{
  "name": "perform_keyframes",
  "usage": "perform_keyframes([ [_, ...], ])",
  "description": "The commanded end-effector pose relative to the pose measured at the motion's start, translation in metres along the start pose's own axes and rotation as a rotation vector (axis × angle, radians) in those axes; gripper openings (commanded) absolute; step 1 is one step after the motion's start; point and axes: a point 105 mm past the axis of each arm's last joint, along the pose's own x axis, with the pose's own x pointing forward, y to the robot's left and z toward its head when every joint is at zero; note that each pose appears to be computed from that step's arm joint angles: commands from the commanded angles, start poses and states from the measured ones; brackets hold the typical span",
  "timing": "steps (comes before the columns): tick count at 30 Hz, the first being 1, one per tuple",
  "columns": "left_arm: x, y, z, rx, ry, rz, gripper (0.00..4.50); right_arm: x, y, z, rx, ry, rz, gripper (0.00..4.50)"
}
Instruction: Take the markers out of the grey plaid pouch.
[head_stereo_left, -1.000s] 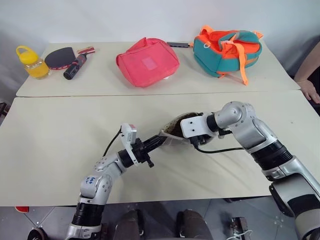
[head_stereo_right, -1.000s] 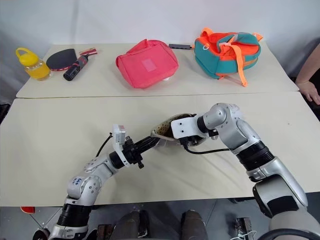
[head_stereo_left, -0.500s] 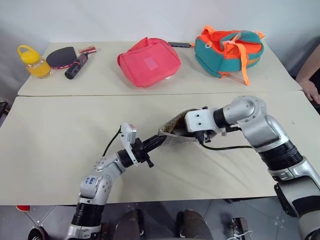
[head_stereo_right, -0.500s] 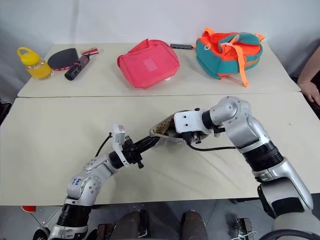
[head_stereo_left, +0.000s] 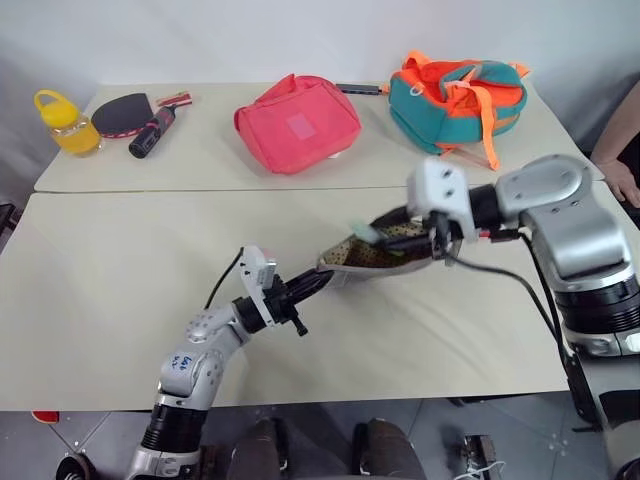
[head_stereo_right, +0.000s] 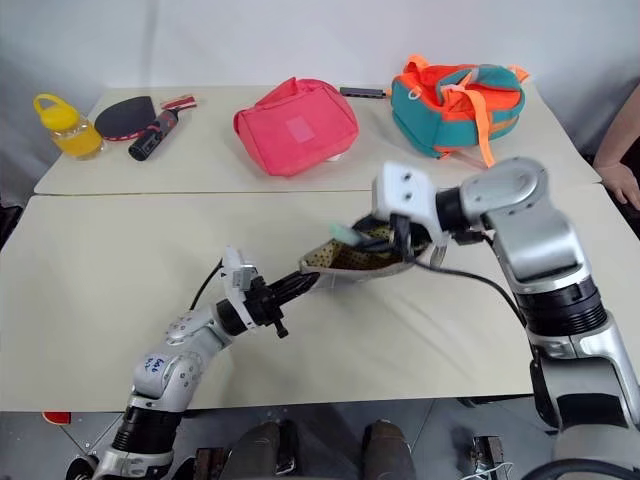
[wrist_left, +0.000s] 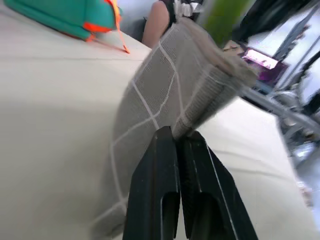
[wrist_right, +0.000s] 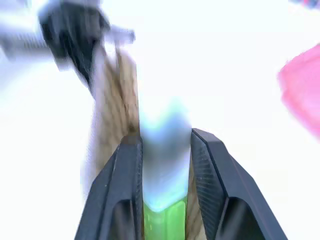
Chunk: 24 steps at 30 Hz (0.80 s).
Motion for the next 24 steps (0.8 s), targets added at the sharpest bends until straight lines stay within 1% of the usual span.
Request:
perform_keyframes([
  [1,-0.010,0.017,0.027,0.147,-0.046,0.063,0.00,-0.001,0.001,0.028,0.020,-0.154,-0.014,1.03],
  [2,-0.013,0.020,0.030,0.169,-0.044,0.072,0.00,-0.001,0.000,0.030,0.027,-0.174,-0.021,1.03],
  [5,-0.027,0.042,0.043,0.255,-0.026,0.153,0.00,-0.010,-0.020,0.039,0.044,-0.252,-0.141,1.03],
  [8,-0.043,0.060,0.059,0.381,-0.016,0.230,0.00,-0.016,-0.030,0.036,0.035,-0.250,-0.201,1.03],
  [10,-0.054,0.076,0.070,0.523,0.008,0.320,0.00,-0.018,-0.028,0.014,0.016,-0.134,-0.203,1.03],
  [12,-0.061,0.083,0.078,0.677,0.049,0.370,0.00,-0.021,-0.024,-0.022,-0.002,0.048,-0.199,1.03],
  [13,-0.061,0.081,0.079,0.708,0.053,0.368,0.00,-0.024,-0.021,-0.045,-0.024,0.168,-0.192,1.03],
  [14,-0.060,0.078,0.076,0.724,0.060,0.363,0.00,-0.027,-0.017,-0.066,-0.049,0.272,-0.179,1.03],
  [15,-0.056,0.074,0.068,0.728,0.074,0.352,0.00,-0.031,-0.014,-0.085,-0.071,0.362,-0.167,1.03],
  [16,-0.053,0.070,0.060,0.725,0.083,0.335,0.00,-0.035,-0.011,-0.098,-0.090,0.422,-0.157,1.03],
  [19,-0.043,0.056,0.029,0.697,0.131,0.281,0.00,-0.040,-0.006,-0.133,-0.169,0.572,-0.128,1.03],
  [24,-0.035,0.044,0.010,0.611,0.133,0.277,0.00,-0.034,0.007,-0.163,-0.225,0.640,-0.078,1.03],
])
